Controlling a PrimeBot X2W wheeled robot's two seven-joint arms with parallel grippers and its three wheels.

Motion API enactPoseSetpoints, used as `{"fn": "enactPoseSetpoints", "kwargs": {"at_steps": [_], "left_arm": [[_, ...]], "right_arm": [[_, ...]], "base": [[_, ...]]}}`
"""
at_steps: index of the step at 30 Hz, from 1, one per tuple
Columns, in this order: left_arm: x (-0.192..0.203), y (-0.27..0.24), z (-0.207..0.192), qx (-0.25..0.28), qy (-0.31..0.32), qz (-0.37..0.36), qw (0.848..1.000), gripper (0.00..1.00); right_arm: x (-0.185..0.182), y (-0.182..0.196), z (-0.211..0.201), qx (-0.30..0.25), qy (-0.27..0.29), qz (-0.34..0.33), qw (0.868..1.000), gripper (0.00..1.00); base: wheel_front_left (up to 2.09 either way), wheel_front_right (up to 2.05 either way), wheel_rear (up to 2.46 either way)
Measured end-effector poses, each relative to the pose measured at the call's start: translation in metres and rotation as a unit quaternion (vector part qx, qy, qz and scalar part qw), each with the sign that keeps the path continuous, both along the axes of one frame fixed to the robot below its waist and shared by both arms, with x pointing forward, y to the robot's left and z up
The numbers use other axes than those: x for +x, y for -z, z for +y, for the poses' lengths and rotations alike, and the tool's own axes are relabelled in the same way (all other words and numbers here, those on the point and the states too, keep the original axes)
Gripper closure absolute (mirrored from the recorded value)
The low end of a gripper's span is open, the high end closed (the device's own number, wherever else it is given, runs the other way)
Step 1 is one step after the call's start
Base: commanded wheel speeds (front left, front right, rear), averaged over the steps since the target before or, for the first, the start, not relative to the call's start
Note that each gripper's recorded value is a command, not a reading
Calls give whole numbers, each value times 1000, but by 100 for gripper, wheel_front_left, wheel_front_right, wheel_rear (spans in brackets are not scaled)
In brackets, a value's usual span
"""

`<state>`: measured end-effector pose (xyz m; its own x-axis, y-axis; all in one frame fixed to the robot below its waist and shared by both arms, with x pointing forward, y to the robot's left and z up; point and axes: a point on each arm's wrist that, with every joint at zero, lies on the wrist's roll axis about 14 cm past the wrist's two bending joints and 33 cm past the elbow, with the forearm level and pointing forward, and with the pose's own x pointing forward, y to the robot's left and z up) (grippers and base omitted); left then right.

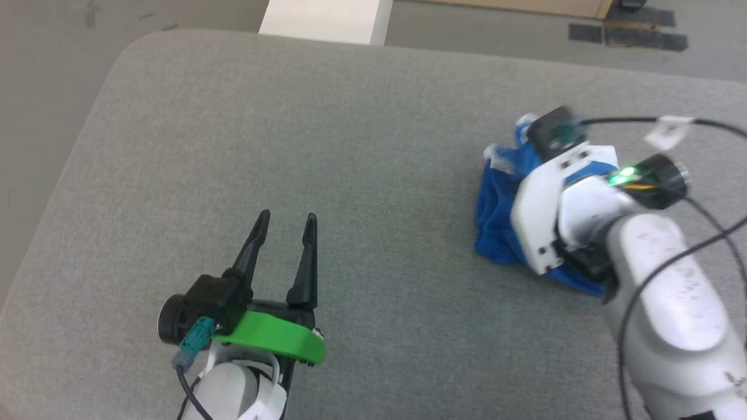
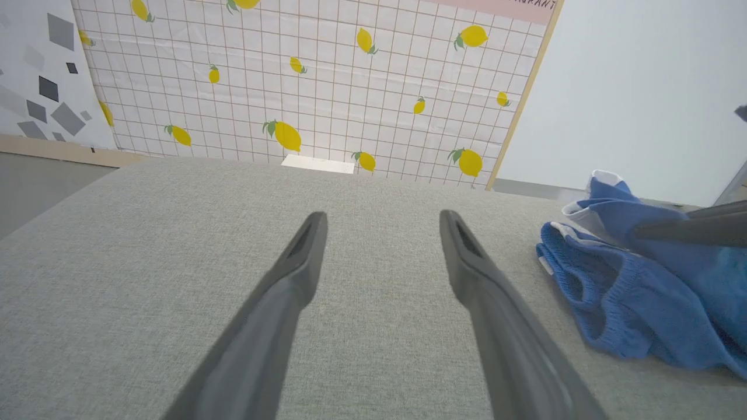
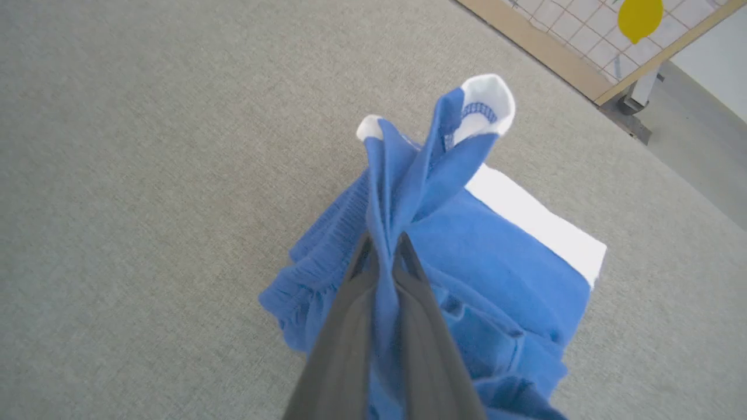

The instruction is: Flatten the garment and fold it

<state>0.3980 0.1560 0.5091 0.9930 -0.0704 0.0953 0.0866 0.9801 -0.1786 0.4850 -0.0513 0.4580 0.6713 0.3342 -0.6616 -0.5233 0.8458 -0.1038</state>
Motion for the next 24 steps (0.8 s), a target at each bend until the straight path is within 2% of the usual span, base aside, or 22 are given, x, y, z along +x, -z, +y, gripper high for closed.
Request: {"fn": "enactPoseSetpoints", "kwargs": {"at_steps": [11,15,16,17,18,24], "left_arm": [[15,11,5,4,-11,13,1000,0],[17,13,9,2,-17,17,1000,0],[17,13,9,2,-18,17,1000,0],[16,12,9,2,-18,16,1000,0],[16,11,9,2,-18,15,1000,0],[14,3,9,0,-19,4,1000,0]], "right_arm": [[0,68,34,-11,-38,82,996,100],[0,76,43,-7,-46,101,994,100],[0,77,45,-4,-48,105,993,88],[-2,77,47,1,-51,109,993,60],[-4,76,50,4,-55,111,992,0],[-17,55,62,34,-78,94,992,0]], "base": [[0,0,0],[0,0,0],[0,0,0],[0,0,0],[0,0,0],[0,0,0]]}}
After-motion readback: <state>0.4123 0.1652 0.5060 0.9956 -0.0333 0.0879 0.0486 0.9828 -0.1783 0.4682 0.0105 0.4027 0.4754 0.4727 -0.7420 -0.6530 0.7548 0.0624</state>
